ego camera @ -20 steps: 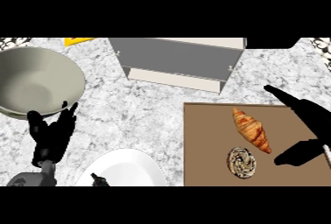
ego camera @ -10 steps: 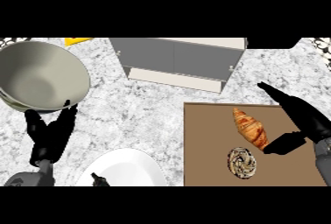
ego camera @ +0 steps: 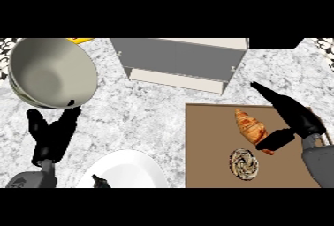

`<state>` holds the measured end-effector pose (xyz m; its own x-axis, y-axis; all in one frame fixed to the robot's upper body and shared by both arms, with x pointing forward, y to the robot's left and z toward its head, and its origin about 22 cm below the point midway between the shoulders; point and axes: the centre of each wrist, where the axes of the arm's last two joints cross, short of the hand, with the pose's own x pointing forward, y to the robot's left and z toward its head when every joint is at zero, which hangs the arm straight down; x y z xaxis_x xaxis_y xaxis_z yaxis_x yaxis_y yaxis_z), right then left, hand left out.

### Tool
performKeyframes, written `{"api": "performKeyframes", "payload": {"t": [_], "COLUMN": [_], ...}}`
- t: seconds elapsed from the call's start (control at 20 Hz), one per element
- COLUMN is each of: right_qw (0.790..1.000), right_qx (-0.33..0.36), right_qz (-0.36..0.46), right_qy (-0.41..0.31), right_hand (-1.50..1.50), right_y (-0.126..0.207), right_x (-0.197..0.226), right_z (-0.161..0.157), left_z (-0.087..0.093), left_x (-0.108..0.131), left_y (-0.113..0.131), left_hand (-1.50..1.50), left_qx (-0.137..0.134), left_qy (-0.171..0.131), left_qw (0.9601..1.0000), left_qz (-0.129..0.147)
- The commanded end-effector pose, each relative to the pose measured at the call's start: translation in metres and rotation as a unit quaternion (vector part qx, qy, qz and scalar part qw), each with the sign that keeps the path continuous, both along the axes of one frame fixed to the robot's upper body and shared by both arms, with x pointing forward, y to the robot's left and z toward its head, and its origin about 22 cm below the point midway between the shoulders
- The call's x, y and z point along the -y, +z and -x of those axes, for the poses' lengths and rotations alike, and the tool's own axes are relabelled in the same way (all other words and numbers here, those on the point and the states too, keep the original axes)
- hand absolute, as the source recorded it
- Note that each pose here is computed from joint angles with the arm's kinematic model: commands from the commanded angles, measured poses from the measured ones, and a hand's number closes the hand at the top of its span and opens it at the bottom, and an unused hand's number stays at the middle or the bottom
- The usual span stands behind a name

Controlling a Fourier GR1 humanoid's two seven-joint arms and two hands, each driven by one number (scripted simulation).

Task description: Pick the croissant from the tray and place it in the tiered shelf

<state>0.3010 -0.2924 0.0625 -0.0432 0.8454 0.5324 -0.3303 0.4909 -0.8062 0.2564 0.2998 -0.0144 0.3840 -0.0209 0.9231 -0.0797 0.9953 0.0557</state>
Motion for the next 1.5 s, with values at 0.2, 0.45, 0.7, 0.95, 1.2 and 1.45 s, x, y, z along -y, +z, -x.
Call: {"api": "performKeyframes", "payload": {"t": [0.2, 0.45, 0.7, 0.95, 1.2, 1.45], "right_qw": [0.991, 0.992, 0.986, 0.999, 0.995, 0.979], "right_qx": [-0.027, -0.007, 0.068, 0.009, 0.078, 0.168], "right_qz": [0.053, 0.005, -0.022, -0.021, -0.041, -0.044], "right_qy": [0.118, 0.129, 0.149, 0.025, -0.050, -0.104], "right_hand": [1.50, 1.50, 1.50, 1.50, 1.50, 1.50], "right_y": [-0.026, -0.027, 0.001, -0.007, 0.040, 0.100], "right_x": [-0.013, -0.019, -0.034, -0.191, -0.239, -0.282], "right_z": [-0.010, 0.008, 0.034, 0.029, 0.034, 0.046], "left_z": [0.001, -0.004, 0.009, 0.007, 0.001, -0.001], "left_x": [0.008, 0.005, -0.003, 0.012, 0.014, 0.016], "left_y": [-0.027, -0.004, 0.003, -0.008, -0.008, -0.010], "left_hand": [0.00, 0.00, 0.00, 0.00, 0.00, 0.00], "left_qx": [-0.033, -0.030, -0.038, -0.025, -0.026, -0.035], "left_qy": [-0.002, 0.008, 0.012, -0.016, -0.016, -0.022], "left_qw": [0.9994, 0.9995, 0.9992, 0.9996, 0.9995, 0.9991], "left_qz": [0.004, 0.003, 0.005, 0.001, 0.004, 0.000]}}
